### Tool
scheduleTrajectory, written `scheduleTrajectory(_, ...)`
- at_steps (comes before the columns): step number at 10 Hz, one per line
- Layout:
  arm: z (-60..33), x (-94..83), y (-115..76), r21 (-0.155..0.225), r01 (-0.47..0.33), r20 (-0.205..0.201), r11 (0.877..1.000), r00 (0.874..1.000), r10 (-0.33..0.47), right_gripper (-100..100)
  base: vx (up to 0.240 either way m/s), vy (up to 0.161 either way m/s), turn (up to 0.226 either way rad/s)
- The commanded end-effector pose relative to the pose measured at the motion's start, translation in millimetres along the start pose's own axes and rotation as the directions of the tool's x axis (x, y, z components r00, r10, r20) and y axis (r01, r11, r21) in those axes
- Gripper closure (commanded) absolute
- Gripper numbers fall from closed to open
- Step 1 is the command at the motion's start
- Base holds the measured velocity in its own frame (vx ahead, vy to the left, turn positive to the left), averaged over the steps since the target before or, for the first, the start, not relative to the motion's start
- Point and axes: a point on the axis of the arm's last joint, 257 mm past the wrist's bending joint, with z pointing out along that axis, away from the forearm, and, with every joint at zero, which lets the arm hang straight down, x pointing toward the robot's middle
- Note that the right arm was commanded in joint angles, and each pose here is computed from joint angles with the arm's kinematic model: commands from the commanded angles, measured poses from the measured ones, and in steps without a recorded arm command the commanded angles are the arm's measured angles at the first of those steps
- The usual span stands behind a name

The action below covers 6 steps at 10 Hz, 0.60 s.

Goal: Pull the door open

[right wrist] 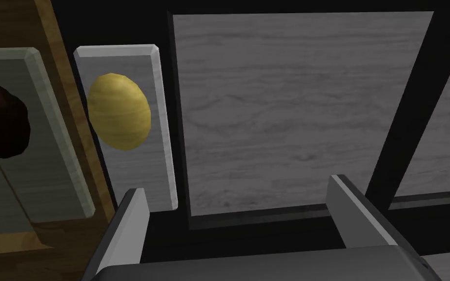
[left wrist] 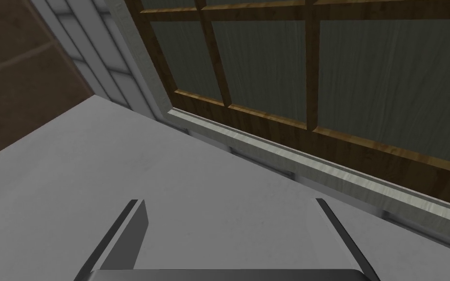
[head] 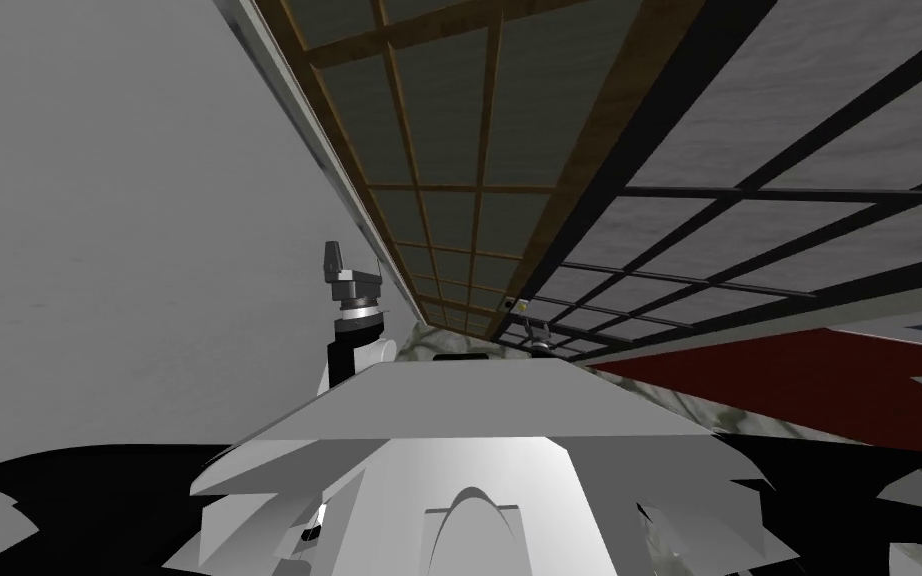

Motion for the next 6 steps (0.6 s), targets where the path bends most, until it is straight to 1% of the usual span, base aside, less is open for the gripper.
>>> scheduleTrajectory(1,9.4,10.7,-15.4,0.020,-0.017,-0.025,1.000,1.000,0.018,-100,0.177,-0.010,0.119)
scheduleTrajectory(2,12.4,14.0,-20.2,0.026,-0.023,-0.033,0.999,0.999,0.024,-100,0.159,-0.001,0.079)
scheduleTrajectory(3,21.1,24.0,-34.7,0.044,-0.039,-0.056,0.998,0.998,0.041,-100,0.174,0.012,0.140)
scheduleTrajectory(4,17.4,20.3,-29.6,0.034,-0.032,-0.045,0.999,0.998,0.033,-100,0.084,0.004,0.040)
scheduleTrajectory(5,17.4,20.3,-29.6,0.034,-0.032,-0.045,0.999,0.998,0.033,100,-0.012,0.000,-0.031)
scheduleTrajectory(6,17.4,20.3,-29.6,0.034,-0.032,-0.045,0.999,0.998,0.033,100,-0.032,0.009,0.025)
